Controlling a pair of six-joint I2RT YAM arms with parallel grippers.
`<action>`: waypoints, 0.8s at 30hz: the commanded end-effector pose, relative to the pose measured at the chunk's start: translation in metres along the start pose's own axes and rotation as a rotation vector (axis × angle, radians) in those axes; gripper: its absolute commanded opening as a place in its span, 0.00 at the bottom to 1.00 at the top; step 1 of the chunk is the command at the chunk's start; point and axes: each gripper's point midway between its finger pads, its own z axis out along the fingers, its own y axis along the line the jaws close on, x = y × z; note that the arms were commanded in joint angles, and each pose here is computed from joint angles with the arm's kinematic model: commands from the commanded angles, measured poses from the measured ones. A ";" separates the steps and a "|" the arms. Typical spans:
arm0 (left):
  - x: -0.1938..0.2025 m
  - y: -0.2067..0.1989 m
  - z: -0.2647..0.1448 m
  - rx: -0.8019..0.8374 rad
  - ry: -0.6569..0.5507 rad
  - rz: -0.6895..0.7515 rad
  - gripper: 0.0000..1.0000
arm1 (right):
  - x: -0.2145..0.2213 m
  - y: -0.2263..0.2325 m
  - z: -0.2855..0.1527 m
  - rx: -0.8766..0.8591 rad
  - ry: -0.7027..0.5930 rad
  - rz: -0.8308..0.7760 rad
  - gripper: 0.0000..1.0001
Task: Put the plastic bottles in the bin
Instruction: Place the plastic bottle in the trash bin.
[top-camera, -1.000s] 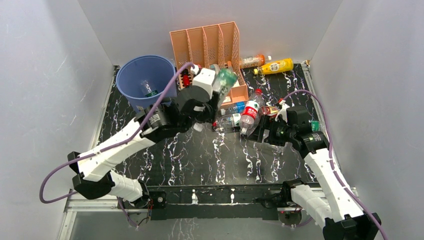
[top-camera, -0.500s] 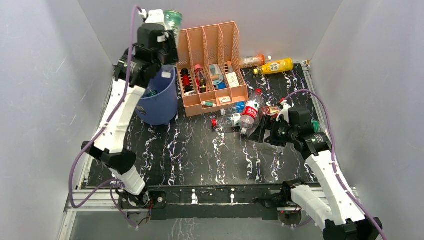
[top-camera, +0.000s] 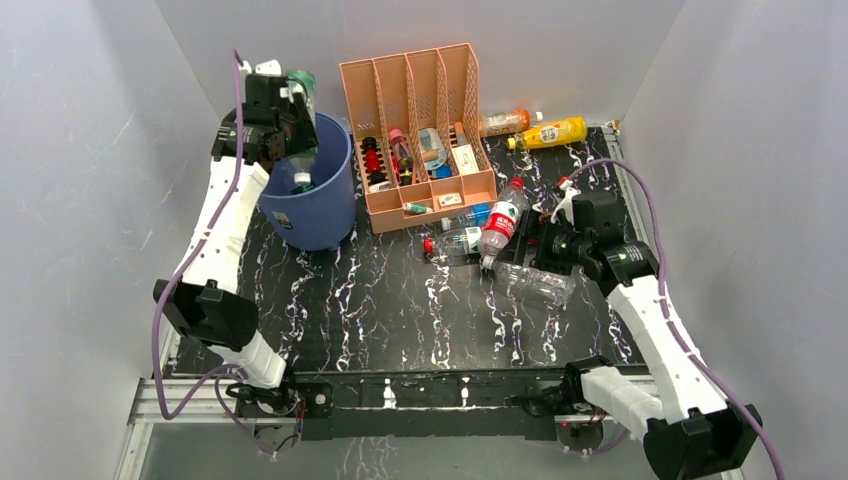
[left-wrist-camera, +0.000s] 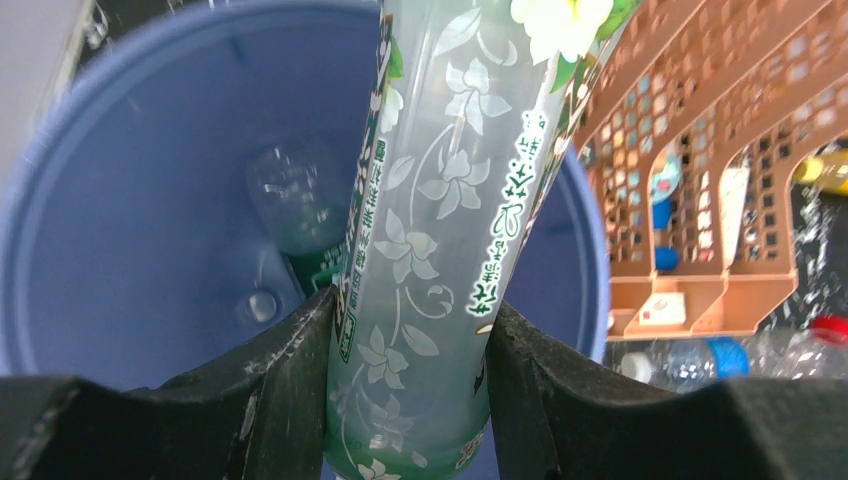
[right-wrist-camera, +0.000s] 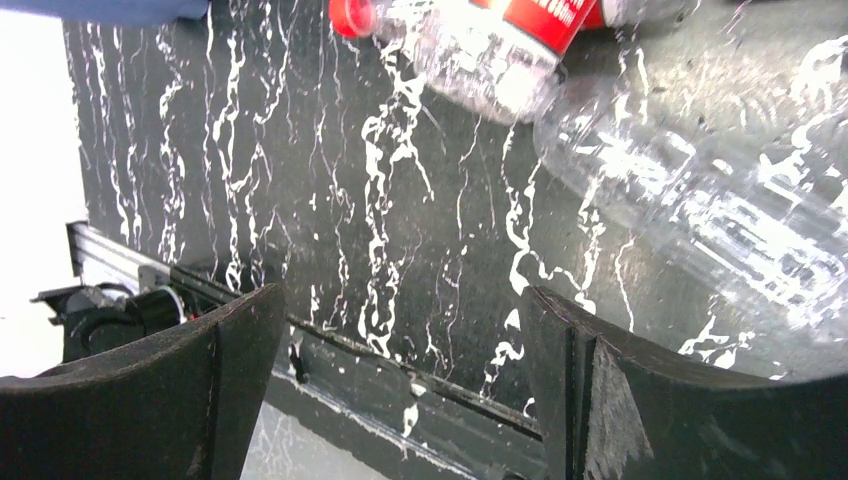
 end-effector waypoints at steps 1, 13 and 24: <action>0.011 0.003 -0.017 0.034 -0.009 -0.018 0.47 | -0.044 0.008 0.002 0.024 -0.112 -0.027 0.98; 0.056 0.024 -0.010 -0.022 0.057 0.017 0.72 | -0.097 -0.019 0.053 0.173 -0.152 -0.011 0.98; 0.040 0.037 -0.023 -0.073 0.020 0.050 0.96 | -0.120 -0.058 0.097 0.350 -0.116 0.018 0.98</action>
